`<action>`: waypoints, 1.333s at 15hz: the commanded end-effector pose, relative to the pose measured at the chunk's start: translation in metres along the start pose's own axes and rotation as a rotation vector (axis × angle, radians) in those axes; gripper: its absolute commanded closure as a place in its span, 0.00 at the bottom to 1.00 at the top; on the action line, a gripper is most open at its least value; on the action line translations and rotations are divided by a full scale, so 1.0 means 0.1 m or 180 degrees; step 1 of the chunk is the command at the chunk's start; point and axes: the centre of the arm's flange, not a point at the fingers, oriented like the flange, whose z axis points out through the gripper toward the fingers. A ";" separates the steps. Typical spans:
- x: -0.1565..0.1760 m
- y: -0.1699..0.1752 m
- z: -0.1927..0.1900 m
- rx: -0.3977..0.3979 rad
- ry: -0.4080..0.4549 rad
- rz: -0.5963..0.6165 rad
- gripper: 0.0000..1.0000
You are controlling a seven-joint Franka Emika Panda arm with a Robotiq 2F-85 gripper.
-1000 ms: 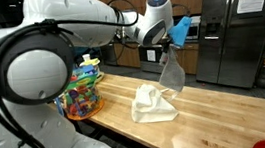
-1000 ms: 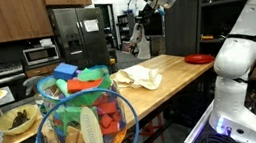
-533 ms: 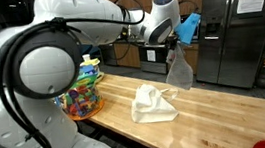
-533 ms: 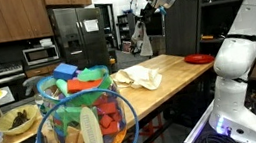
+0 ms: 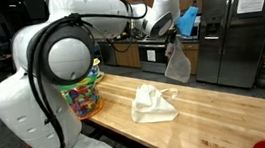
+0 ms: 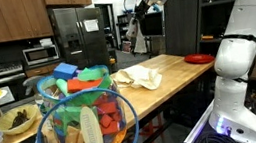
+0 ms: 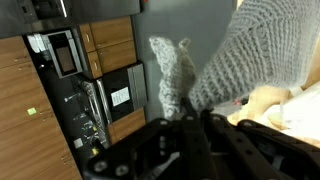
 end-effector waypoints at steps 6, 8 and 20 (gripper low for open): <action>0.33 0.47 0.35 0.0178 0.0246 -0.0501 0.99; 0.51 0.47 0.42 0.0178 0.0288 -0.0533 0.99; 1.23 0.27 0.50 0.0353 0.0597 -0.1017 0.99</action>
